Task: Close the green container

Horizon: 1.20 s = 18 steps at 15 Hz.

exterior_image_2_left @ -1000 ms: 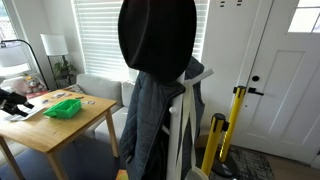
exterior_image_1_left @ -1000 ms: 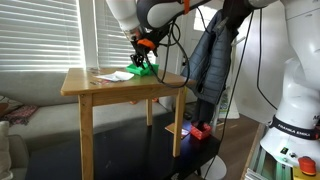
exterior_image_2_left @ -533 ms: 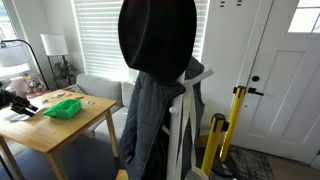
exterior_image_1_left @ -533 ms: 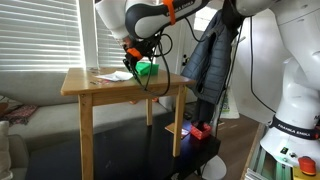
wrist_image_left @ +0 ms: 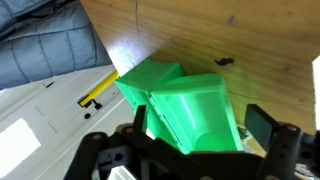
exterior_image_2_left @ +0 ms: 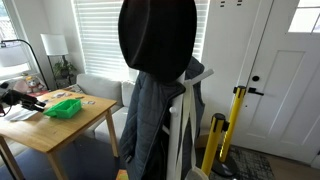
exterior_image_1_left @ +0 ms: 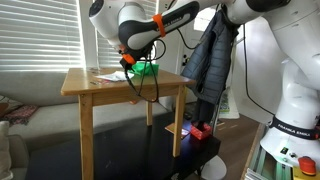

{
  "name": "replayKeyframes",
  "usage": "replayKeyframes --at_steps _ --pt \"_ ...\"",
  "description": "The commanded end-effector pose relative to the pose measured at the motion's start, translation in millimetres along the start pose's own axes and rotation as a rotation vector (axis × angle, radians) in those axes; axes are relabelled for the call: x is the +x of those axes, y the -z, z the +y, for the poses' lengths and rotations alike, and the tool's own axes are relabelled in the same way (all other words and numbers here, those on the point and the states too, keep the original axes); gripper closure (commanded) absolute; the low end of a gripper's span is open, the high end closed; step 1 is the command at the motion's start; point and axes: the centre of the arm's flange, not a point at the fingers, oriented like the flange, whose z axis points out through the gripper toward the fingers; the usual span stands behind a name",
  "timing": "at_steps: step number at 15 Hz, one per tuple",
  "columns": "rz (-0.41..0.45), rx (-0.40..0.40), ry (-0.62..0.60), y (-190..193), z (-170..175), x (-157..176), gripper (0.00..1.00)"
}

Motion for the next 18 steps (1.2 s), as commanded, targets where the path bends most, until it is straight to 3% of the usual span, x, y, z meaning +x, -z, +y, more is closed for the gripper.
replayKeyframes --at_steps 1,9,18 --pt "0.042 -0.079 0.022 -4 -17 17 0.00" --pt "0.022 -0.144 0.094 -20 -25 18 0.00" --pt "0.026 -0.184 0.075 -11 -12 28 0.00"
